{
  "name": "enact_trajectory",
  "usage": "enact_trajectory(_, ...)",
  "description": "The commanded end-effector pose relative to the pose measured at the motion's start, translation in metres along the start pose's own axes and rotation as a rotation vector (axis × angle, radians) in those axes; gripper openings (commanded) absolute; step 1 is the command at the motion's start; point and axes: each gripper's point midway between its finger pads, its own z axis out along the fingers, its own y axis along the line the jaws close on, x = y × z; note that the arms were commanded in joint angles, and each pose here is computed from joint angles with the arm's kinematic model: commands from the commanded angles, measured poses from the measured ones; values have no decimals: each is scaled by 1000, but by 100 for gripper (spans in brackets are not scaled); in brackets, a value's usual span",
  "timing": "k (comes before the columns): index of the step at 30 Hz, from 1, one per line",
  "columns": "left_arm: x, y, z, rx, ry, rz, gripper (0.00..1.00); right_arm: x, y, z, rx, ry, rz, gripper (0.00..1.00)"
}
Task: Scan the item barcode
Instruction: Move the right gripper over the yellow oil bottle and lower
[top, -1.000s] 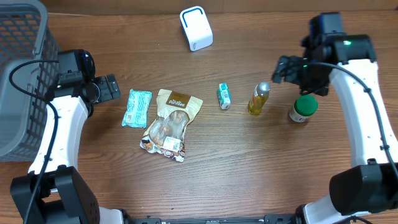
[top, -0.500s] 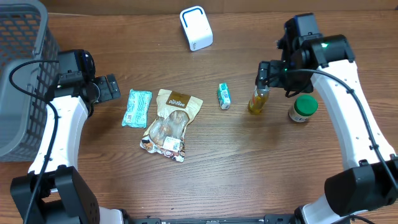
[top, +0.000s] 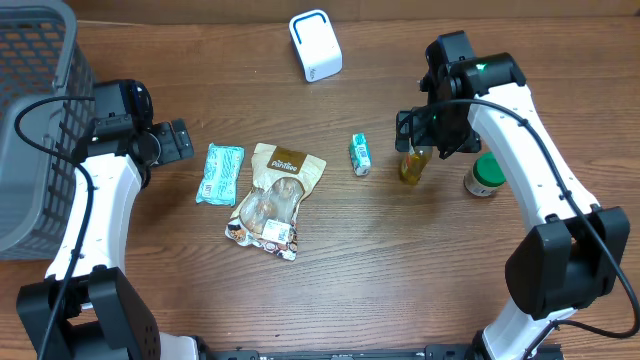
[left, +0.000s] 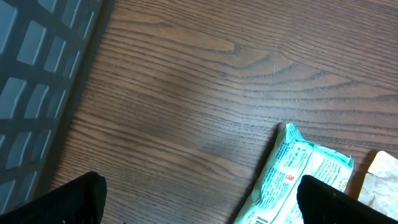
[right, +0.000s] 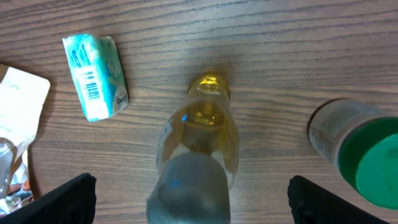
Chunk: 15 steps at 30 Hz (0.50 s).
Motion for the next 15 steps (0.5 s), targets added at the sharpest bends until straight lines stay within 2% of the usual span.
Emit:
enact_trajectory(1, -11, -3, -9, 3, -36, 14, 99, 2, -3, 11, 15, 10, -5, 96)
enact_trajectory(3, -11, -3, -9, 3, -36, 14, 100, 3, -4, 18, 16, 11, -5, 100)
enact_trajectory(15, -11, -3, -9, 3, -36, 14, 100, 1, -5, 38, 14, -14, -6, 100)
